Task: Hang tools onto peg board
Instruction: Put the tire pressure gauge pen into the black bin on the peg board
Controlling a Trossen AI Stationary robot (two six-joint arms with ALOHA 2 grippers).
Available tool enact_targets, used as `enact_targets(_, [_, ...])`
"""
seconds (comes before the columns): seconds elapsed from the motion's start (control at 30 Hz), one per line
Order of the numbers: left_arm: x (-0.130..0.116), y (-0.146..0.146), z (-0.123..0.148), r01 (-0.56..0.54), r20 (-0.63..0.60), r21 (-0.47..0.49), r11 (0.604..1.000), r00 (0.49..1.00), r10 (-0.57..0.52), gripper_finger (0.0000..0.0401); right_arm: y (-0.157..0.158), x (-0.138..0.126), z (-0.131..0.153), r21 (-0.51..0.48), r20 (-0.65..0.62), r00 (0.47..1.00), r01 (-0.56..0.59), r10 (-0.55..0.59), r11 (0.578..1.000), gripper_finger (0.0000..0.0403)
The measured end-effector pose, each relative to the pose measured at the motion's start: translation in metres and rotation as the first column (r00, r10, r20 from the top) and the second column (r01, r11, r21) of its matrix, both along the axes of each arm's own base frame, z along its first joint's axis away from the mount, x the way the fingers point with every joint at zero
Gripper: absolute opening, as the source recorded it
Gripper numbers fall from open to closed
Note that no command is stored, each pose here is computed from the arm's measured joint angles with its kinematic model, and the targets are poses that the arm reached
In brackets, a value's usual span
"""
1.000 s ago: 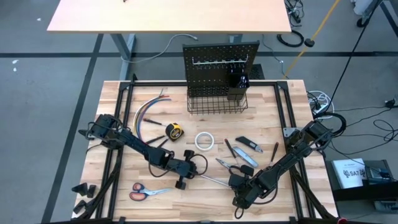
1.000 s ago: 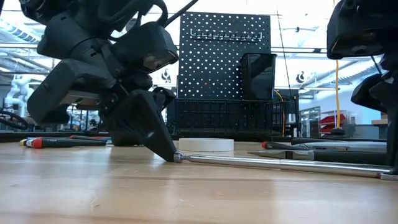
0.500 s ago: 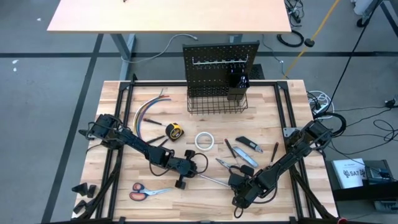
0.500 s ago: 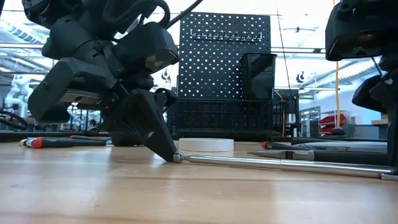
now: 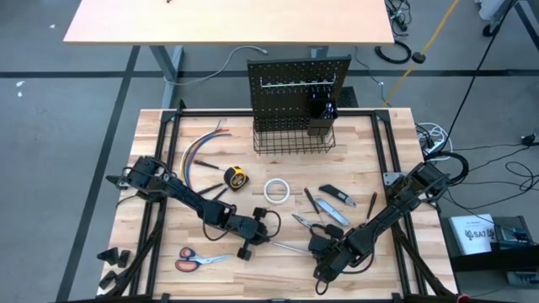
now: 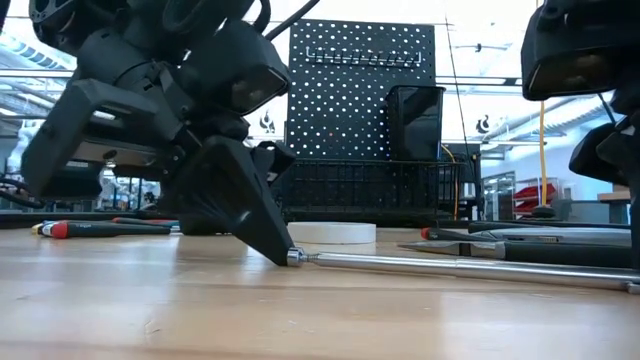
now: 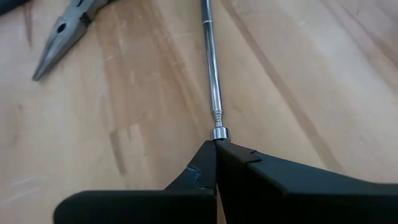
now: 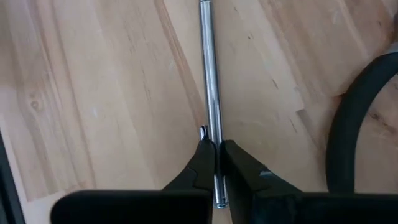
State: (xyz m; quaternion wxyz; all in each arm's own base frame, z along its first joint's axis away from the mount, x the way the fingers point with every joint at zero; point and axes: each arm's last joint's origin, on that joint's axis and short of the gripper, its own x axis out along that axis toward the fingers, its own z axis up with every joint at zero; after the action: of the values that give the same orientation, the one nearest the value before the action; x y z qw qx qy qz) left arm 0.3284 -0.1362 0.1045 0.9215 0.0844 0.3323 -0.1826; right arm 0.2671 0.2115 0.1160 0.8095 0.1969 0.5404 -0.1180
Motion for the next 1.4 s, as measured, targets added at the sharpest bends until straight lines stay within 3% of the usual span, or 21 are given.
enact_targets(0.8, [0.051,-0.011,-0.002,-0.049,0.051,-0.024,0.999,0.997,0.050,0.0000,-0.012,0.013,0.001,0.016,0.033,0.998,0.057,-0.058,0.998,0.0009])
enact_targets(1.2, [0.054,-0.011,-0.002,-0.040,0.036,-0.001,0.999,0.999,0.040,0.0002,-0.012,0.013,0.000,0.014,0.037,0.997,0.060,-0.061,0.998,0.0009])
enact_targets(1.4, [0.042,-0.006,0.017,-0.144,-0.056,0.060,0.988,0.988,0.147,0.0049,-0.013,0.014,-0.001,-0.021,0.070,0.994,0.082,-0.080,0.996,0.0009])
